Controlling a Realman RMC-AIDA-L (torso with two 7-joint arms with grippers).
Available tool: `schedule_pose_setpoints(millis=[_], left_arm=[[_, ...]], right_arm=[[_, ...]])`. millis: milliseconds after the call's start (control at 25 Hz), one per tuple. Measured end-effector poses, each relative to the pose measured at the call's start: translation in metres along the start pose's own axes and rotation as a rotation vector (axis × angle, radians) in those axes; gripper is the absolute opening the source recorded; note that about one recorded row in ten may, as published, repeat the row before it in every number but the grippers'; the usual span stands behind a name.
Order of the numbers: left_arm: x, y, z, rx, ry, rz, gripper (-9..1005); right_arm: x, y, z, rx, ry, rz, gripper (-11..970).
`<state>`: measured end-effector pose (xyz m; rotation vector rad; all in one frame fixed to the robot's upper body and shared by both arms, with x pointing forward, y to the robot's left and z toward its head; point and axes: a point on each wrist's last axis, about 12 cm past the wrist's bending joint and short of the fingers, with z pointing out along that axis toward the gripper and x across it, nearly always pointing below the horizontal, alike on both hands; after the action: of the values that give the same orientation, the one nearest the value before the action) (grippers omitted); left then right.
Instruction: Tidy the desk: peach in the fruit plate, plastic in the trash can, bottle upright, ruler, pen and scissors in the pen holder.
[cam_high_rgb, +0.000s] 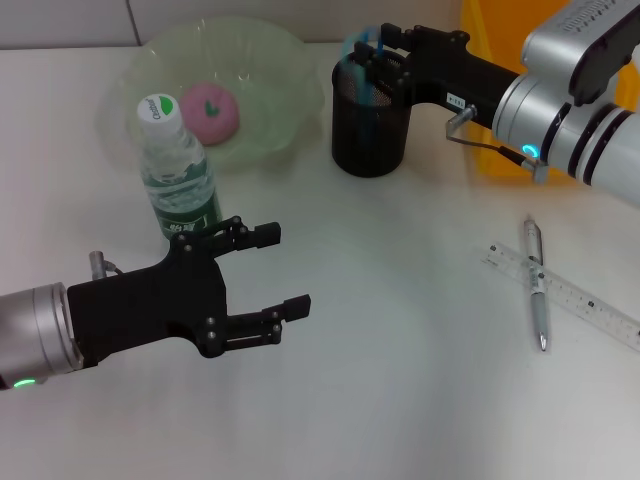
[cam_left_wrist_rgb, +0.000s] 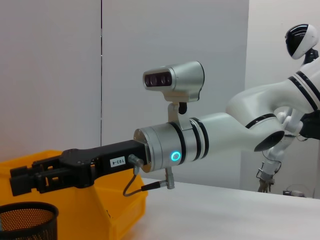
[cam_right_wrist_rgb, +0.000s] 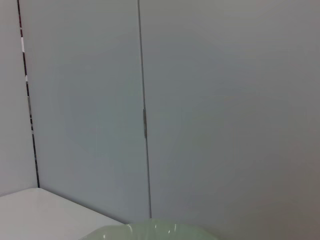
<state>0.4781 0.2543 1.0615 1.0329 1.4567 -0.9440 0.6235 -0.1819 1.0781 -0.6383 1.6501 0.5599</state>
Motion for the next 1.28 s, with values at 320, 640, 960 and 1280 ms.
schedule_pose_setpoints(millis=[320,640,960,1280], left_arm=[[0.0,0.0,-0.001,-0.003,-0.004,0.0,811],[-0.001,-0.001,-0.003,0.0,-0.013,-0.001,811],[-0.001,-0.002,-0.003,0.006,-0.014,0.0,811],[-0.001,-0.003,-0.002,0.012,-0.012,-0.007,811]], right_arm=[[-0.011,0.005,-0.031,-0.091,-0.191,0.091,548],[-0.071,-0.003,-0.099,-0.167,-0.369,0.16,776],[-0.117,-0.025,-0.155,-0.122,-0.155,0.2,787],[-0.168,-0.038,-0.186,-0.104,0.481,0.174,788]])
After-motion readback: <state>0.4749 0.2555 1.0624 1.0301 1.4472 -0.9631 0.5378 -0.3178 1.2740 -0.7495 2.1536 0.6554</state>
